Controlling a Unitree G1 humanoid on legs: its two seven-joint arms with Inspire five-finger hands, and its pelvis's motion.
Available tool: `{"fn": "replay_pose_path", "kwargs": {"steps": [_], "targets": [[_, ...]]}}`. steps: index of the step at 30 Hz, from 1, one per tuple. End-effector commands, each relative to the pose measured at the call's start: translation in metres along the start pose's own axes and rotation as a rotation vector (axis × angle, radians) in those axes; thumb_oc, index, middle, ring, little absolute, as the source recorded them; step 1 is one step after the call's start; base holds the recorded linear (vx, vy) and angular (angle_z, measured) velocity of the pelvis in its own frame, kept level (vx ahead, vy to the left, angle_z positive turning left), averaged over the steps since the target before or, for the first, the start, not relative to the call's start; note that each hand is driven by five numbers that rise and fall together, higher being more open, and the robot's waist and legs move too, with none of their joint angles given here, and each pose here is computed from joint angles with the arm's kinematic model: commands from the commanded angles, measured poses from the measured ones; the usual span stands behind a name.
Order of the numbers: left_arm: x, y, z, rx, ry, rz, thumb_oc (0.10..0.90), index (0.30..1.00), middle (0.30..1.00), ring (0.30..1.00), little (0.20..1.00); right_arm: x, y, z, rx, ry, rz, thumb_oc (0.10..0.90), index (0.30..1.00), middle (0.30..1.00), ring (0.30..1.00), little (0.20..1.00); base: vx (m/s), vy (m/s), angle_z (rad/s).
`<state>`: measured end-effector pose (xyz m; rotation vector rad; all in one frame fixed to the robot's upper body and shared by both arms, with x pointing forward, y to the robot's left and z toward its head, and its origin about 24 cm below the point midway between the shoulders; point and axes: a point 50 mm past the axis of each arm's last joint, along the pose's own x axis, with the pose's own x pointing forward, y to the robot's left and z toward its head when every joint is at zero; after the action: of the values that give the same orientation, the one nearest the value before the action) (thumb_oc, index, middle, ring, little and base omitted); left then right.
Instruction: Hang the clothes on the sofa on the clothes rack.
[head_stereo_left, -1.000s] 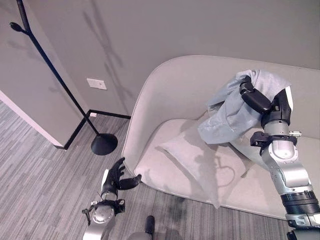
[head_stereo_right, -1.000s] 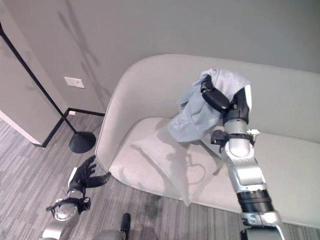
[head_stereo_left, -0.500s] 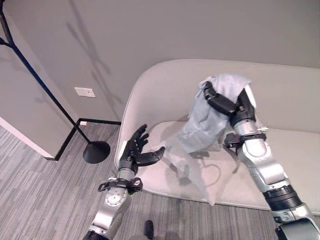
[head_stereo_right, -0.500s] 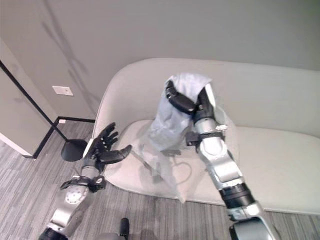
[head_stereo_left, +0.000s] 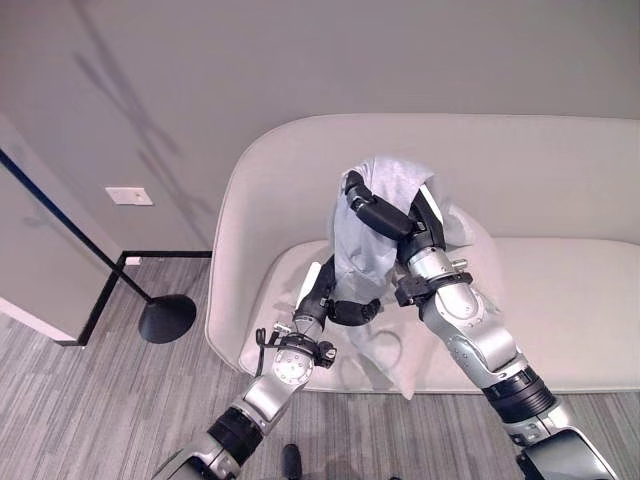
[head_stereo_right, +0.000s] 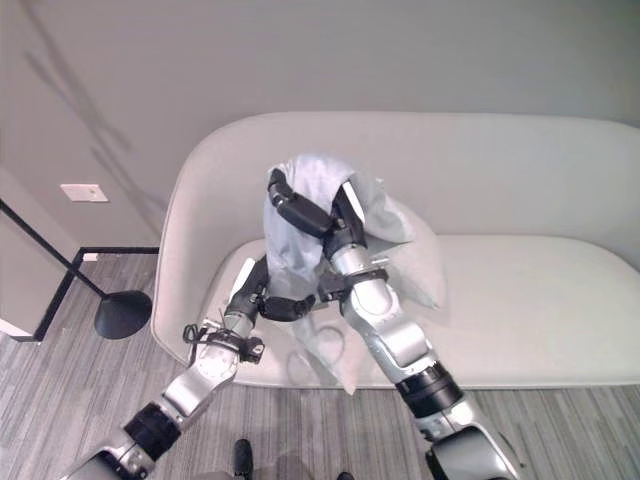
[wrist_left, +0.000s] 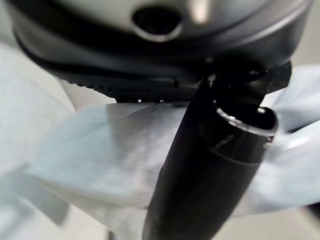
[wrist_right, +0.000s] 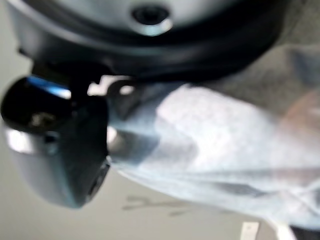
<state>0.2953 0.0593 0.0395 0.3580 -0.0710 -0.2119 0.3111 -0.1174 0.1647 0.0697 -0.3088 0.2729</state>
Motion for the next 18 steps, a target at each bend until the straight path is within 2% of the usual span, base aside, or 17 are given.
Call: {"fn": "replay_pose_path", "kwargs": {"steps": [1,7,13,14,15,18], "targets": [[0.036,0.009,0.051,0.253,-0.243,0.168,0.800,0.900,0.900,0.900,0.900,0.010,0.035,0.097,0.170,-0.486,0.169,0.400,0.300,0.300,0.300,0.300,0.00,-0.035,-0.04],[0.051,0.027,0.053,0.447,-0.246,0.314,0.800,0.900,0.900,0.900,0.900,-0.001,0.037,0.103,0.248,-0.524,0.229,0.400,0.300,0.300,0.300,0.300,-0.01,-0.031,-0.15],[0.052,0.023,0.041,0.410,-0.158,0.358,0.800,0.900,0.900,0.900,0.900,-0.010,0.035,0.105,0.308,-0.538,0.245,0.400,0.300,0.300,0.300,0.300,0.01,-0.059,-0.03],[0.053,0.022,0.039,0.398,-0.142,0.365,0.582,0.573,0.573,0.573,0.573,-0.011,0.035,0.105,0.311,-0.540,0.247,0.400,0.300,0.300,0.300,0.300,0.00,-0.065,-0.04],[0.053,0.021,0.036,0.377,-0.114,0.375,0.400,0.300,0.300,0.300,0.300,-0.013,0.035,0.106,0.316,-0.543,0.252,0.400,0.300,0.300,0.300,0.300,0.00,-0.056,-0.09],[0.055,0.017,0.034,0.310,-0.068,0.418,0.400,0.300,0.300,0.300,0.300,-0.017,0.036,0.105,0.308,-0.537,0.257,0.400,0.300,0.300,0.300,0.300,-0.01,-0.067,-0.10]]}}
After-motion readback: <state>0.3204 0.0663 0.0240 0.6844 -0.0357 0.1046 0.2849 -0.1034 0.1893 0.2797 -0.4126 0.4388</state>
